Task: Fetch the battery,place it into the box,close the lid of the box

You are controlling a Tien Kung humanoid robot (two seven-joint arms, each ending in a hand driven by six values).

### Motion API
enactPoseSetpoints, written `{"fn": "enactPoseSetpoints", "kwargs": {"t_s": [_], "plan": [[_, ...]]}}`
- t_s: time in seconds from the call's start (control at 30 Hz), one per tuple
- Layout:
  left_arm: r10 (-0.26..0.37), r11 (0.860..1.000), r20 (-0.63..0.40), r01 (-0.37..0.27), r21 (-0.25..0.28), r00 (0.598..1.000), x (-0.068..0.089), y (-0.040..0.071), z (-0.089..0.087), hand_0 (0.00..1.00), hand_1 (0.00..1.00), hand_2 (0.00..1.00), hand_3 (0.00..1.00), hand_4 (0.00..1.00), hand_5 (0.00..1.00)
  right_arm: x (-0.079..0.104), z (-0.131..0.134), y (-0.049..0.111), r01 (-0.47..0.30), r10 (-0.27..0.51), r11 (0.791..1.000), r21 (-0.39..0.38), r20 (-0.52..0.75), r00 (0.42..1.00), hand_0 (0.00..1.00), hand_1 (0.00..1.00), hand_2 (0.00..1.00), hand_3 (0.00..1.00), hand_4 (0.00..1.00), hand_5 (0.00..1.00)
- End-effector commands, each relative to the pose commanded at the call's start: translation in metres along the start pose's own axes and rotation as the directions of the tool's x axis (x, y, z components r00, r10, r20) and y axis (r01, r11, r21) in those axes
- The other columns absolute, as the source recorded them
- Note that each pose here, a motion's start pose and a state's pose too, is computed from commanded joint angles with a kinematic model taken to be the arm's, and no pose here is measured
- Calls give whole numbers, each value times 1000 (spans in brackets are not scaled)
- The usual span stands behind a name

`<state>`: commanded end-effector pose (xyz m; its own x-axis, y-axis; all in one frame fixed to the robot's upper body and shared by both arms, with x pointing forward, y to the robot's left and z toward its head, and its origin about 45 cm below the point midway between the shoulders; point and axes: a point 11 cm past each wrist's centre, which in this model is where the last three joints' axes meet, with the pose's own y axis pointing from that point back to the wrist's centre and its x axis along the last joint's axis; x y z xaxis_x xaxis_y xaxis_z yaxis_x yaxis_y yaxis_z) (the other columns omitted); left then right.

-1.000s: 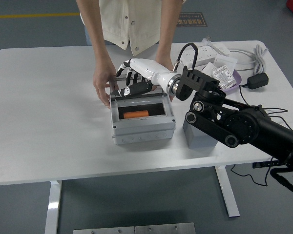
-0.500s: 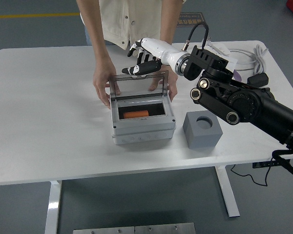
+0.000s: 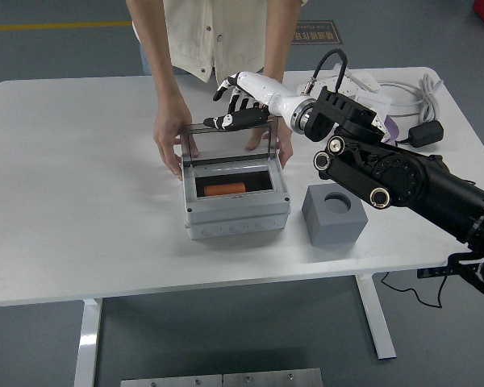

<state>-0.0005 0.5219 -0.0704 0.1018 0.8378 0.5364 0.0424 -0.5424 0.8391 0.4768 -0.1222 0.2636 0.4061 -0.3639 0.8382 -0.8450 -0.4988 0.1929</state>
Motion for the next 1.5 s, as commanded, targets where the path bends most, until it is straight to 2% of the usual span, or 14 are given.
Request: {"fn": "enactPoseSetpoints", "kwargs": {"t_s": [0.23,0.57,0.6,0.77,0.8,1.0,1.2,1.5], "plan": [[0,1000,1,0,0,1000,0,0,0,612,708,558,532,203,2,-5,2,0,21,-21,1000,-5,-1,1000,285,414,467,682,915,596],[2,1000,1,-2,7,1000,1,0,-3,611,709,559,532,201,2,5,3,-2,61,-61,997,-45,7,998,289,413,468,681,919,629],[2,1000,1,-2,7,1000,1,0,-3,610,708,558,529,195,2,5,4,-2,68,-68,996,-51,7,998,306,420,469,692,998,854],[2,1000,1,-2,9,1000,1,0,-5,610,708,558,529,195,2,0,7,-2,97,-97,992,-76,8,995,306,420,469,692,998,854],[2,1000,1,-2,10,1000,1,0,-5,610,708,559,530,193,2,-1,8,-2,103,-103,991,-81,8,995,306,419,474,697,998,896],[3,1000,-2,-3,12,1000,1,-1,-6,609,707,558,530,188,2,-9,8,1,146,-147,984,-103,-3,989,305,419,479,698,998,910],[1,1000,-5,-1,11,1000,0,-1,-6,608,706,558,529,185,2,-7,3,6,181,-186,976,-122,-35,982,295,414,471,702,998,920],[-1,1000,-8,1,11,1000,-1,0,-7,607,706,558,529,180,2,-12,1,19,271,-292,945,-184,-102,951,287,408,466,691,998,933]]}}
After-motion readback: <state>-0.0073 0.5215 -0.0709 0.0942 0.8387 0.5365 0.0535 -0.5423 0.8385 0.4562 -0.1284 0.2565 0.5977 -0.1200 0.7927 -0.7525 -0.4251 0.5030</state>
